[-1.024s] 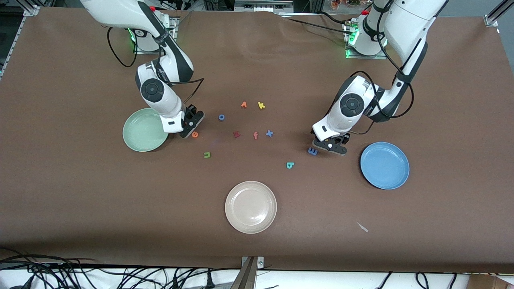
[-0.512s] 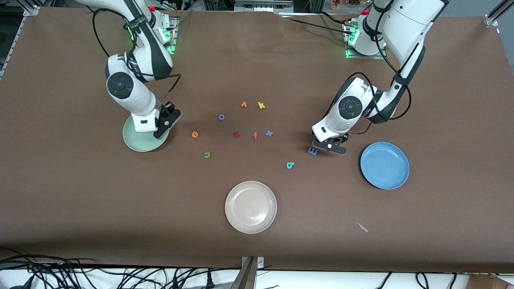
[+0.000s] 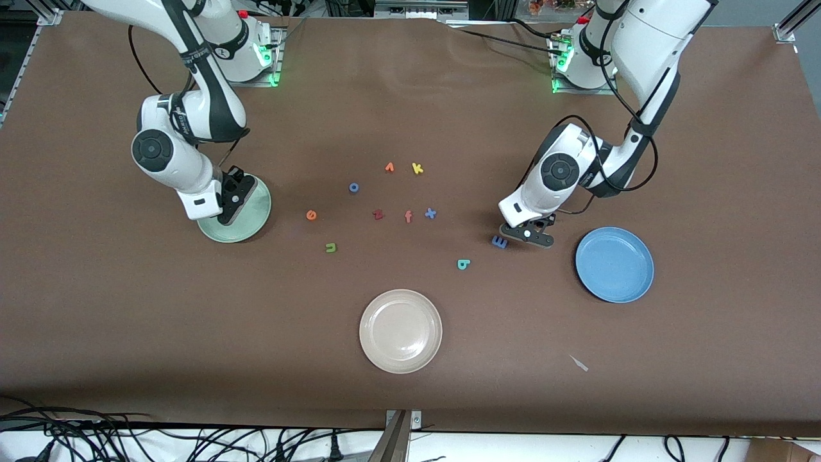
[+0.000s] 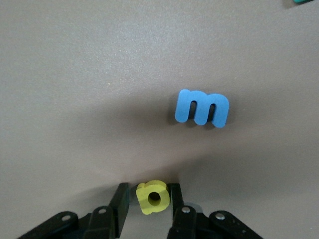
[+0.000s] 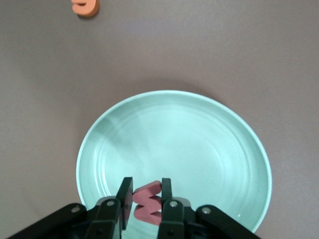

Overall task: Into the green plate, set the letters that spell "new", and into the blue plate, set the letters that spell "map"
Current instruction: 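Drop the pink letter on the green plate while the left gripper lifts yellow, then drop the yellow letter on the blue plate while the right gripper reaches orange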

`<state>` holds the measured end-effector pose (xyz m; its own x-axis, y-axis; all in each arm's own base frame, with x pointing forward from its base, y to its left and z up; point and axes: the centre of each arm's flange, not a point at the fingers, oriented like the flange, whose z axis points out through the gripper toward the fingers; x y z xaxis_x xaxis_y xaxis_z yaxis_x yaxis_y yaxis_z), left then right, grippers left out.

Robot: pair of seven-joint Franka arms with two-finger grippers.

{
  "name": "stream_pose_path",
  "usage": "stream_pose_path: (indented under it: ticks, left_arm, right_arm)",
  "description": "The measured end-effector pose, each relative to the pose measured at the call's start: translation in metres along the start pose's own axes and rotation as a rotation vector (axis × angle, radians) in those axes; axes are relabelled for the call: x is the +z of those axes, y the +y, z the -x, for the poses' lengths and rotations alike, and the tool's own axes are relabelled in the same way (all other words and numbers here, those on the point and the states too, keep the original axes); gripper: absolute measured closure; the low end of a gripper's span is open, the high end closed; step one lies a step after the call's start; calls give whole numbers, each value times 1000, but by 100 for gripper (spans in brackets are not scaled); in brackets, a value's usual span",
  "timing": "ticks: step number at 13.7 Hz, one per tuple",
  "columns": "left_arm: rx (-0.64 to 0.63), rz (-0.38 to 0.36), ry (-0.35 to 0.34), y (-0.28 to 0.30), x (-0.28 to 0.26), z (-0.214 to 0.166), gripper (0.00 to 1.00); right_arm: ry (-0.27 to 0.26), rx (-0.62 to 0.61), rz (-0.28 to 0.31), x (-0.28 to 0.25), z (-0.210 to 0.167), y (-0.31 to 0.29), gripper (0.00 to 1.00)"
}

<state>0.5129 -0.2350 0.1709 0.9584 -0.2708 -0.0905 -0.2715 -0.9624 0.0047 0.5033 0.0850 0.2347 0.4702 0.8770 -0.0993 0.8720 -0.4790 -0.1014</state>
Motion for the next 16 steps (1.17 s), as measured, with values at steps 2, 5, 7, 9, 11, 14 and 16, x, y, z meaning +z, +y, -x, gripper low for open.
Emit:
stream_pose_path:
  ticks: [2, 5, 7, 9, 11, 14, 16]
  left_arm:
    - [-2, 0, 0, 0, 0, 0, 65]
    - [-2, -2, -5, 0, -1, 0, 70]
    - [-4, -15, -42, -2, -1, 0, 70]
    - [-12, -36, -90, -6, -9, -5, 70]
    - [-19, -59, -133, -11, -30, -19, 70]
    - [18, -65, -136, -34, -60, -38, 70]
    - [53, -54, -128, -72, -69, -43, 70]
  right_arm:
    - [-11, -1, -10, 12, 4, -2, 57]
    - [-34, 10, -39, 20, 12, -4, 29]
    - [-42, 17, -50, 20, 16, -3, 8]
    - [-44, 19, -57, 16, 17, -4, 0]
    - [-52, 17, -73, 8, 17, -7, 0]
    - [-43, 4, -71, -7, 13, -12, 0]
    - [-28, -30, -57, -17, -9, -29, 0]
